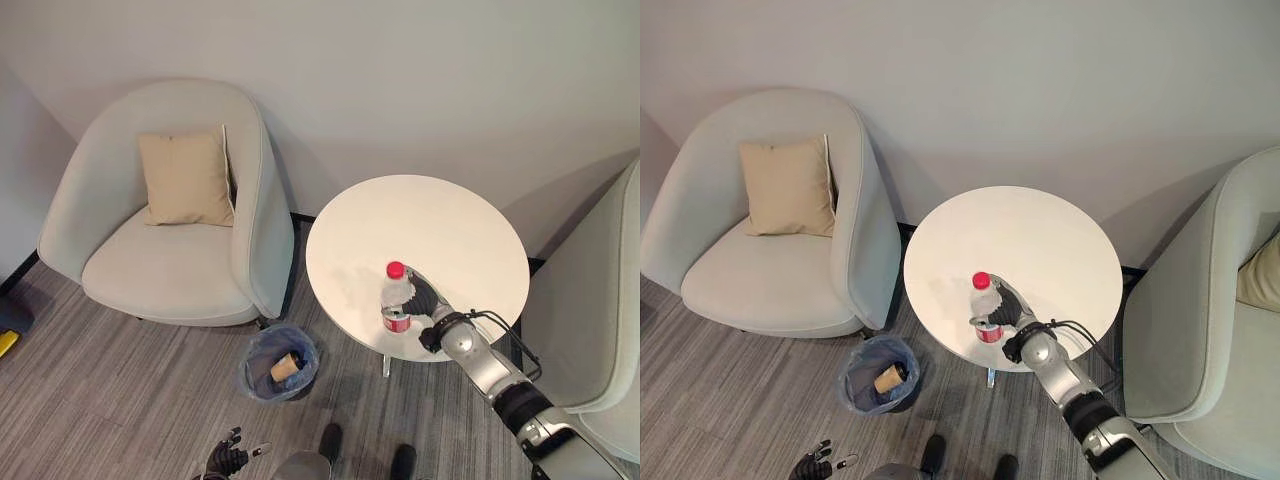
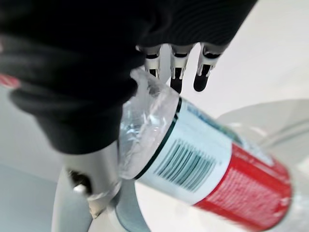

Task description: Gather garbage on tea table into small bin, then transfer packed bag to large trash can.

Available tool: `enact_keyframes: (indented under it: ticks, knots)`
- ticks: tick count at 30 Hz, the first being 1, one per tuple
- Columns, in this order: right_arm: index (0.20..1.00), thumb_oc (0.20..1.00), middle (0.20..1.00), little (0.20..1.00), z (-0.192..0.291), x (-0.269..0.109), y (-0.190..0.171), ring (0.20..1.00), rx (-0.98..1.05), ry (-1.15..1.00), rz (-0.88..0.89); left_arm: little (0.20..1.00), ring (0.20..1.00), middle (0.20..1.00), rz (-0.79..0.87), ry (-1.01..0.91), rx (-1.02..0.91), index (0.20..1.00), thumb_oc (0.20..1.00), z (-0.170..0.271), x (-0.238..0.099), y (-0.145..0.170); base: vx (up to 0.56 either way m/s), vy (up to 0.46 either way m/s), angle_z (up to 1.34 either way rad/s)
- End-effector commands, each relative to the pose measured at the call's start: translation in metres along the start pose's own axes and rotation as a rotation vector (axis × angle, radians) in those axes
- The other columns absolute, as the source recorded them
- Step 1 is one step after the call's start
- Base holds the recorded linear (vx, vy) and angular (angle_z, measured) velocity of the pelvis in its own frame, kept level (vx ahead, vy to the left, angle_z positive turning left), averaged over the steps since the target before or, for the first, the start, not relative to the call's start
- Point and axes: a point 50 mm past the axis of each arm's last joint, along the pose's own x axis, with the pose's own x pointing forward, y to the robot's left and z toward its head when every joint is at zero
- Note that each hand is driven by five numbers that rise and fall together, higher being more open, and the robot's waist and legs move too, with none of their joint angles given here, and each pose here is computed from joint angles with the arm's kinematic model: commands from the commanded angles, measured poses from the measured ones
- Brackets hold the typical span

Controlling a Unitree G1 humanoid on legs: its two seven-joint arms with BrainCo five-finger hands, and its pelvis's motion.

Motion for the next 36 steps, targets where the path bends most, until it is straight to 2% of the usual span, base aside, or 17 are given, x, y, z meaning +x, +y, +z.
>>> enact_keyframes:
  ticks: [1,5,10,19,25,36]
  knots:
    - [0.2,0.2,0.2,0.2,0.034,0.009,-0.01,0.2,0.11,-0.139,-0.073,1.0,1.0,1.0,0.018,-0.053,0.046,1.0,1.0,0.018,0.007,0.016,-0.01,0.0,0.21]
    - [0.2,0.2,0.2,0.2,0.039,0.0,-0.02,0.2,0.145,-0.192,-0.102,1.0,1.0,1.0,0.031,-0.06,0.032,1.0,1.0,0.02,0.007,0.019,0.0,-0.01,0.02]
    - [0.2,0.2,0.2,0.2,0.038,-0.028,-0.035,0.2,0.162,-0.266,-0.133,1.0,1.0,1.0,0.047,-0.052,-0.003,1.0,1.0,0.017,0.005,0.02,-0.01,-0.031,0.02]
    - [0.2,0.2,0.2,0.2,0.03,-0.066,-0.036,0.2,0.28,-0.31,-0.119,1.0,1.0,1.0,0.022,-0.078,-0.002,1.0,1.0,0.025,0.007,0.012,-0.08,-0.045,-0.05]
    - [0.2,0.2,0.2,0.2,0.017,-0.072,-0.037,0.2,0.275,-0.253,-0.152,1.0,1.0,1.0,-0.008,-0.101,-0.011,1.0,1.0,0.03,0.008,0.002,-0.11,0.014,0.37]
    - [0.2,0.2,0.2,0.2,0.024,-0.061,-0.053,0.2,0.199,-0.263,-0.244,1.0,1.0,1.0,0.002,-0.101,0.012,1.0,1.0,0.031,0.009,0.001,0.09,0.16,0.64]
